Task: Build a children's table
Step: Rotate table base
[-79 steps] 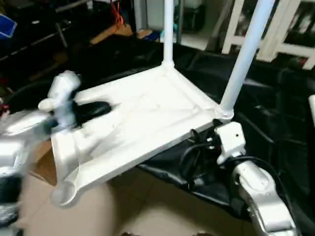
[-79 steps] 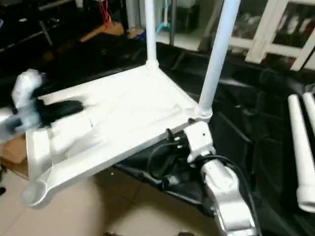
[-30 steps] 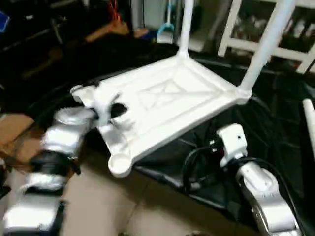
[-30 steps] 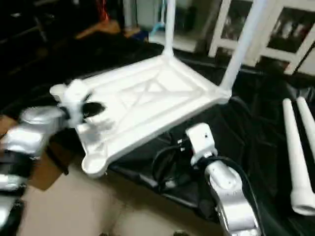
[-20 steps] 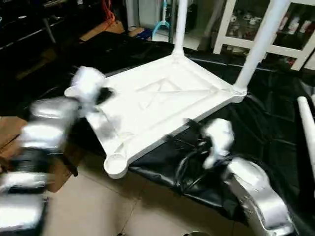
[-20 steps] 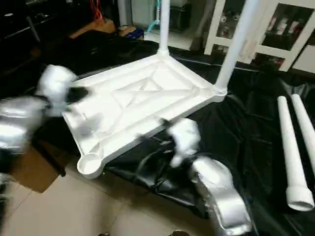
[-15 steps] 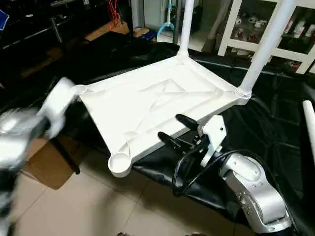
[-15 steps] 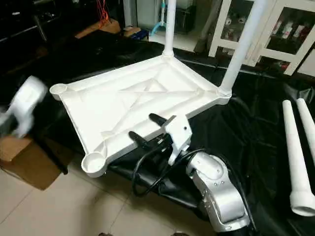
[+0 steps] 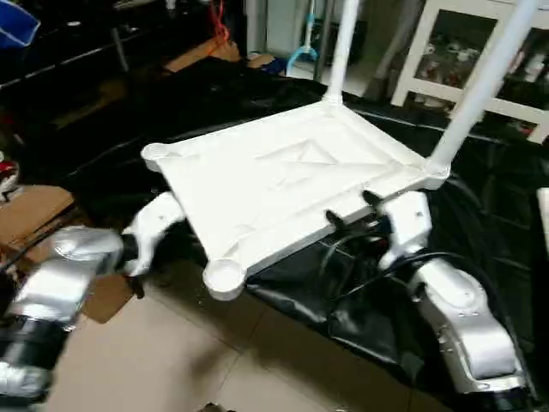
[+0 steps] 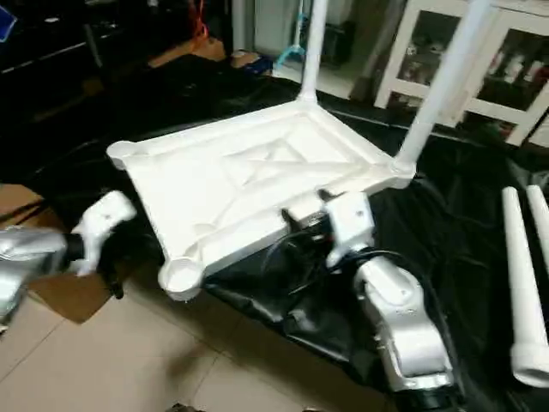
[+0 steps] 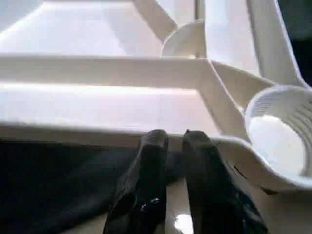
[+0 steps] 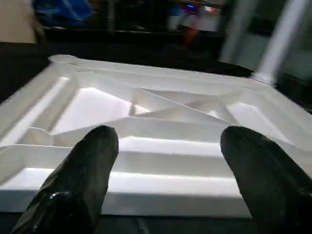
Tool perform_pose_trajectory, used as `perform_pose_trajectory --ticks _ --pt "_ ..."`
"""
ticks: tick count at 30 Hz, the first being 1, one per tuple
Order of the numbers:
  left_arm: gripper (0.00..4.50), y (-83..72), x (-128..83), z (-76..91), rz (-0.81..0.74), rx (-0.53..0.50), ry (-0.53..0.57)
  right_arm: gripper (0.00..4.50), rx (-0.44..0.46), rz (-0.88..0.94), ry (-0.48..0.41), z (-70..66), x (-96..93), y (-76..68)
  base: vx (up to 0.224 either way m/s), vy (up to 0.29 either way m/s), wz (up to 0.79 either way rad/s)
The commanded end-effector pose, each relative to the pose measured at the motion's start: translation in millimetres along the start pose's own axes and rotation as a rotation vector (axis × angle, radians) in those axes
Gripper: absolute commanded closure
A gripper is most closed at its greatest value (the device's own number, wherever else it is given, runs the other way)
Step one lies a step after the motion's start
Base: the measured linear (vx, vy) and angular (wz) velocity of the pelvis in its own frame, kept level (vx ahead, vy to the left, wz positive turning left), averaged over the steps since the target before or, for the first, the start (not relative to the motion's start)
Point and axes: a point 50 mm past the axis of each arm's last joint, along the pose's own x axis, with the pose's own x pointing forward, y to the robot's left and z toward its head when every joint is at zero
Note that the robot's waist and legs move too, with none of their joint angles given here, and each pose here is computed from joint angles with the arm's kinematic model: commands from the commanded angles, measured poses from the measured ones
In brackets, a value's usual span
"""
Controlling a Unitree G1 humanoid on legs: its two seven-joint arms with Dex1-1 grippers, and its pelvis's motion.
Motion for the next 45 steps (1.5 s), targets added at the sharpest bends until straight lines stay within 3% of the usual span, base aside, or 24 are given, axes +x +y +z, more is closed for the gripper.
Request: perform_pose_trajectory --ticks 1,5,8,14,16,20,22,28,30,33,36,38,41,45 --pt "3.72 -9.3 18 2.8 -0.061 0.034 0.024 0.73 -0.014 -0.041 0.022 -3.2 -3.0 -4.2 0.000 0.000 0.00" --pt "3.72 -9.3 37 12.2 -0.025 0.053 -0.013 0.73 -0.018 -0.087 0.019 -2.4 -6.6 -9.3 0.000 0.000 0.00" --pt "3.72 -5.8 57 30.4 0.049 0.044 -0.102 0.73 -0.022 -0.128 0.029 -3.8 -11.1 -14.2 0.000 0.000 0.00" --pt "3.72 -6.7 81 45.9 0.124 0.055 -0.155 0.73 -0.024 -0.143 0.033 -4.9 -14.6 -13.5 0.000 0.000 0.00" --pt "3.72 -13.4 89 50.6 0.104 0.044 -0.182 0.73 -0.023 -0.148 0.033 -5.1 -15.3 -13.6 0.000 0.000 0.00" --pt "3.72 -47.8 109 58.9 -0.061 0.032 -0.255 0.73 -0.022 -0.184 0.019 -2.6 -15.1 -18.4 0.000 0.000 0.00" --pt "3.72 -54.4 110 60.7 -0.075 0.028 -0.296 0.73 -0.025 -0.203 0.007 0.1 -14.4 -22.3 0.000 0.000 0.00" --pt "3.72 -18.6 79 70.7 0.115 0.012 -0.408 0.73 -0.031 -0.210 0.003 1.9 -14.2 -26.9 0.000 0.000 0.00" --pt "3.72 -3.5 55 65.8 0.150 0.014 -0.411 0.73 -0.035 -0.204 0.009 0.1 -14.7 -26.0 0.000 0.000 0.00" --pt "3.72 -1.1 38 47.8 0.099 0.007 -0.341 0.73 -0.038 -0.185 0.019 -1.4 -14.7 -23.3 0.000 0.000 0.00" --pt "3.72 -11.4 29 12.4 -0.023 0.034 -0.145 0.73 -0.043 -0.145 0.064 -7.6 -14.9 -19.8 0.000 0.000 0.00" --pt "3.72 -19.8 30 -0.4 -0.082 0.033 -0.072 0.73 -0.038 -0.105 0.093 -11.6 -15.6 -17.3 0.000 0.000 0.00" --pt "3.72 -27.9 38 -2.2 -0.106 0.038 -0.055 0.73 -0.033 -0.037 0.110 -13.4 -17.4 -13.4 0.000 0.000 0.00" --pt "3.72 -35.8 59 8.4 -0.102 0.033 -0.091 0.73 0.089 0.401 0.086 1.1 -41.9 11.7 0.000 0.000 0.00"
